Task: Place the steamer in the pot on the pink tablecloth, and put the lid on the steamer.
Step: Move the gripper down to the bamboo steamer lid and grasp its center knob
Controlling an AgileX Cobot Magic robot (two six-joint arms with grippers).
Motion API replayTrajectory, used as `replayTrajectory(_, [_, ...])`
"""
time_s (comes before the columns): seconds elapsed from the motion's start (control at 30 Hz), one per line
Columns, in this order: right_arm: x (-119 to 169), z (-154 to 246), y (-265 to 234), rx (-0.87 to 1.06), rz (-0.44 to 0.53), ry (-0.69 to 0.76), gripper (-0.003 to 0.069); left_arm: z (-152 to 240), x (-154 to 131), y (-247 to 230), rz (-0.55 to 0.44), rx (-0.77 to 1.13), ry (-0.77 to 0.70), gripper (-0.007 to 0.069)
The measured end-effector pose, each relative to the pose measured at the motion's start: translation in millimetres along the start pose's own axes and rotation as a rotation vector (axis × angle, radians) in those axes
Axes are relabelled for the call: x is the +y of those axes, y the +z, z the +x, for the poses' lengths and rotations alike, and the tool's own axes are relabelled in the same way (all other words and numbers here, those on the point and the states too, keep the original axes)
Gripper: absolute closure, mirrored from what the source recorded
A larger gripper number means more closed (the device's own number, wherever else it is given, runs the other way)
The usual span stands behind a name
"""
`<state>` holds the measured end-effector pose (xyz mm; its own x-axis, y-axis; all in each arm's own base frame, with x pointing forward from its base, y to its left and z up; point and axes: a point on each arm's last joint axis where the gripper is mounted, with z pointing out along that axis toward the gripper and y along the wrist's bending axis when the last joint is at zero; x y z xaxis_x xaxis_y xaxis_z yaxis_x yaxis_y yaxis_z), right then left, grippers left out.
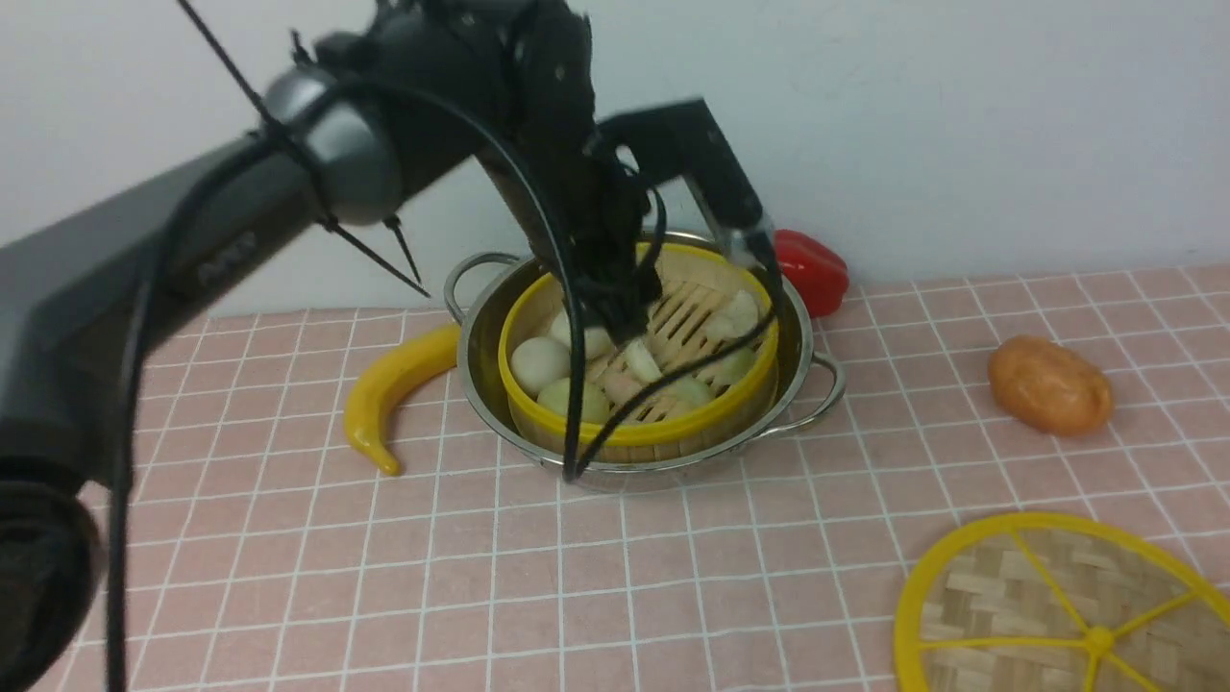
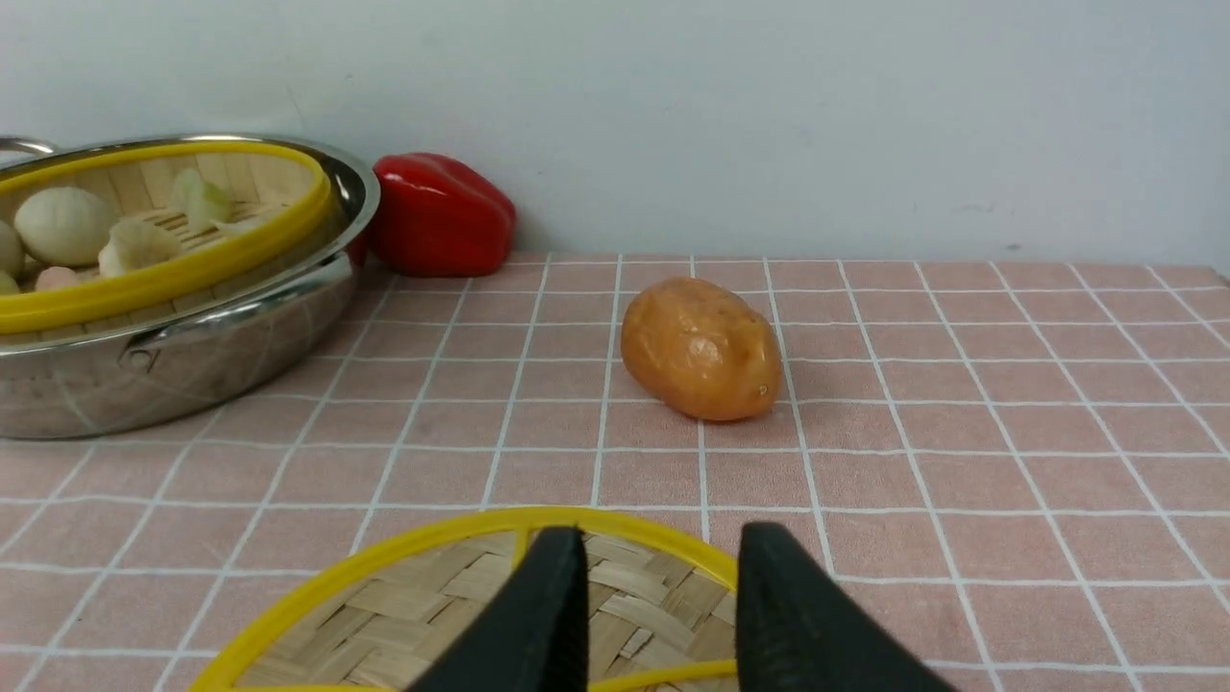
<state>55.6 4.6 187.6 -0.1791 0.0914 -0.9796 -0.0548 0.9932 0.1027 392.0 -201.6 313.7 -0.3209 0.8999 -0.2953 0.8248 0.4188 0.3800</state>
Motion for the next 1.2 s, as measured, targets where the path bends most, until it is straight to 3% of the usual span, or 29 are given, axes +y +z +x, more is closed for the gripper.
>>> replayTrajectory(0.07, [0.0, 0.0, 0.0, 0.000, 0.000, 0.000, 0.0416, 7.2, 8.6, -27.1, -0.060, 0.015, -0.106, 0.0224])
replayTrajectory(0.13, [0.0, 0.0, 0.0, 0.000, 0.000, 0.000, 0.0416, 19.9, 18.1, -50.0, -0.098, 0.024, -0.246, 0.0365])
replayTrajectory(0.17, [0.0, 0.0, 0.0, 0.000, 0.000, 0.000, 0.0416, 21.2, 18.9, -52.2, -0.100, 0.024, -0.259, 0.0381])
replayTrajectory(0.2, [0.0, 0.0, 0.0, 0.000, 0.000, 0.000, 0.0416, 33.1, 27.2, -71.8, -0.128, 0.013, -0.371, 0.0507])
replayTrajectory(0.23, [0.0, 0.0, 0.0, 0.000, 0.000, 0.000, 0.0416, 33.1, 27.2, -71.8, -0.128, 0.013, -0.371, 0.0534])
replayTrajectory(0.27, [0.0, 0.0, 0.0, 0.000, 0.000, 0.000, 0.0416, 42.1, 33.1, -90.5, -0.157, -0.016, -0.468, 0.0600])
replayTrajectory(0.33, [0.0, 0.0, 0.0, 0.000, 0.000, 0.000, 0.0416, 50.7, 37.1, -111.7, -0.186, -0.055, -0.568, 0.0636])
replayTrajectory(0.5, [0.0, 0.0, 0.0, 0.000, 0.000, 0.000, 0.0416, 62.7, 36.3, -154.6, -0.244, -0.141, -0.728, 0.0648])
replayTrajectory(0.87, [0.0, 0.0, 0.0, 0.000, 0.000, 0.000, 0.0416, 71.3, 32.1, -155.0, -0.254, -0.122, -0.750, 0.0636])
replayTrajectory(1.07, [0.0, 0.0, 0.0, 0.000, 0.000, 0.000, 0.0416, 110.3, -3.8, -174.9, -0.339, -0.337, -0.710, 0.0624])
replayTrajectory(1.2, [0.0, 0.0, 0.0, 0.000, 0.000, 0.000, 0.0416, 187.2, -61.9, -200.4, -0.495, -0.592, -0.741, 0.0620])
